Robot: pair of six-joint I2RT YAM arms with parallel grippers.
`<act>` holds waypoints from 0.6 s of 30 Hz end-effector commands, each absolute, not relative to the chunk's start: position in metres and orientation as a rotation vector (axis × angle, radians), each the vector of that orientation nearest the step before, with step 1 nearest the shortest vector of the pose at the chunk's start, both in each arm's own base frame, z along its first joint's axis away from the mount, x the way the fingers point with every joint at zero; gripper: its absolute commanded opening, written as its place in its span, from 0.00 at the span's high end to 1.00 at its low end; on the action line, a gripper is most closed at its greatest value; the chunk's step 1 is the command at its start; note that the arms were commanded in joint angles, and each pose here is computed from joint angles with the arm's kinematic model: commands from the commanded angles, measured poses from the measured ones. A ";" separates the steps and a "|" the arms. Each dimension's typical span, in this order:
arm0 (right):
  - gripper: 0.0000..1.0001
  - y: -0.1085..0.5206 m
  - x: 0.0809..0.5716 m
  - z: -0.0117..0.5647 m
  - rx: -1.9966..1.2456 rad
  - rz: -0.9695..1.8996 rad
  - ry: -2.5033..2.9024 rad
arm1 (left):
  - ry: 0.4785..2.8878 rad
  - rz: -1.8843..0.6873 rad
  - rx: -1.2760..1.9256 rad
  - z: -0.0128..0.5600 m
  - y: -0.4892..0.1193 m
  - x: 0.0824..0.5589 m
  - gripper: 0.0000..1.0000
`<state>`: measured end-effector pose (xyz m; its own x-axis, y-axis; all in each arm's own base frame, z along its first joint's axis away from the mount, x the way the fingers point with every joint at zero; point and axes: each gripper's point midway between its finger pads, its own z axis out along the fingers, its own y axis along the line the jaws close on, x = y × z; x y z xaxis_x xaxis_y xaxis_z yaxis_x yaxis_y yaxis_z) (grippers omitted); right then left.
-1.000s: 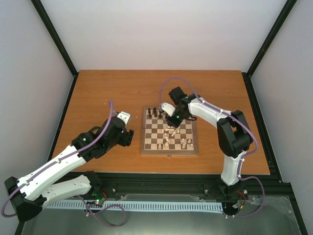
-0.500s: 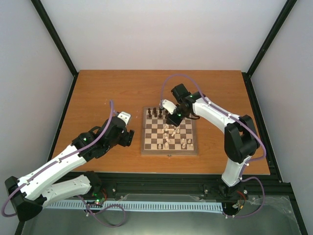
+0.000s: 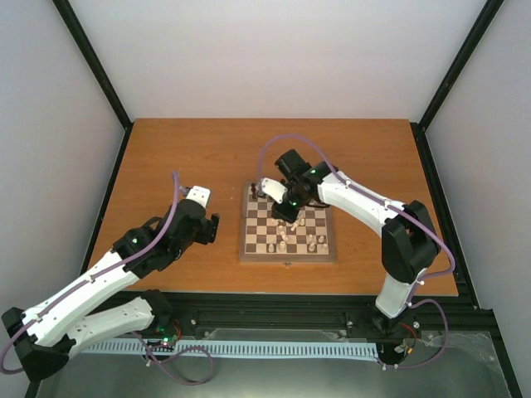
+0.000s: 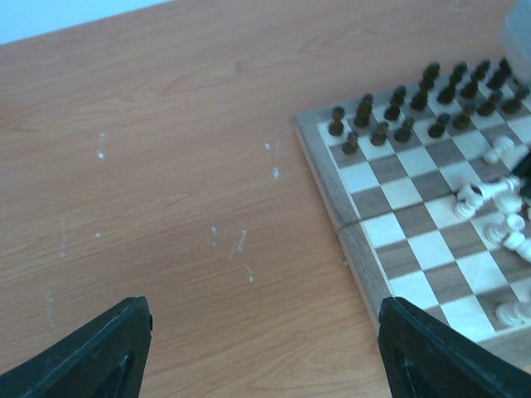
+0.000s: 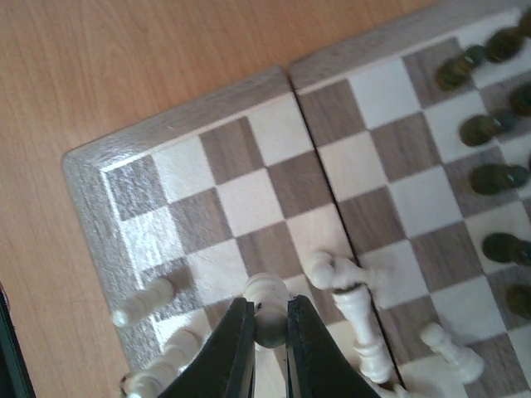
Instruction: Set up the chess pieces on the board
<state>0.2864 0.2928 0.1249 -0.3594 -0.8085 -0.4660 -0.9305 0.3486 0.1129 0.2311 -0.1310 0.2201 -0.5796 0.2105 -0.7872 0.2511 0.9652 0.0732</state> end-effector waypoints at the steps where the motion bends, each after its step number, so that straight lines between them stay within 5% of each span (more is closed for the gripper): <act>1: 0.93 0.311 0.280 0.124 -1.649 0.383 2.220 | 2.132 0.002 0.180 0.239 -0.106 0.235 0.23; 18: 0.93 0.370 0.263 0.070 -1.880 0.209 2.189 | 2.015 0.049 0.029 0.266 -0.073 0.231 0.21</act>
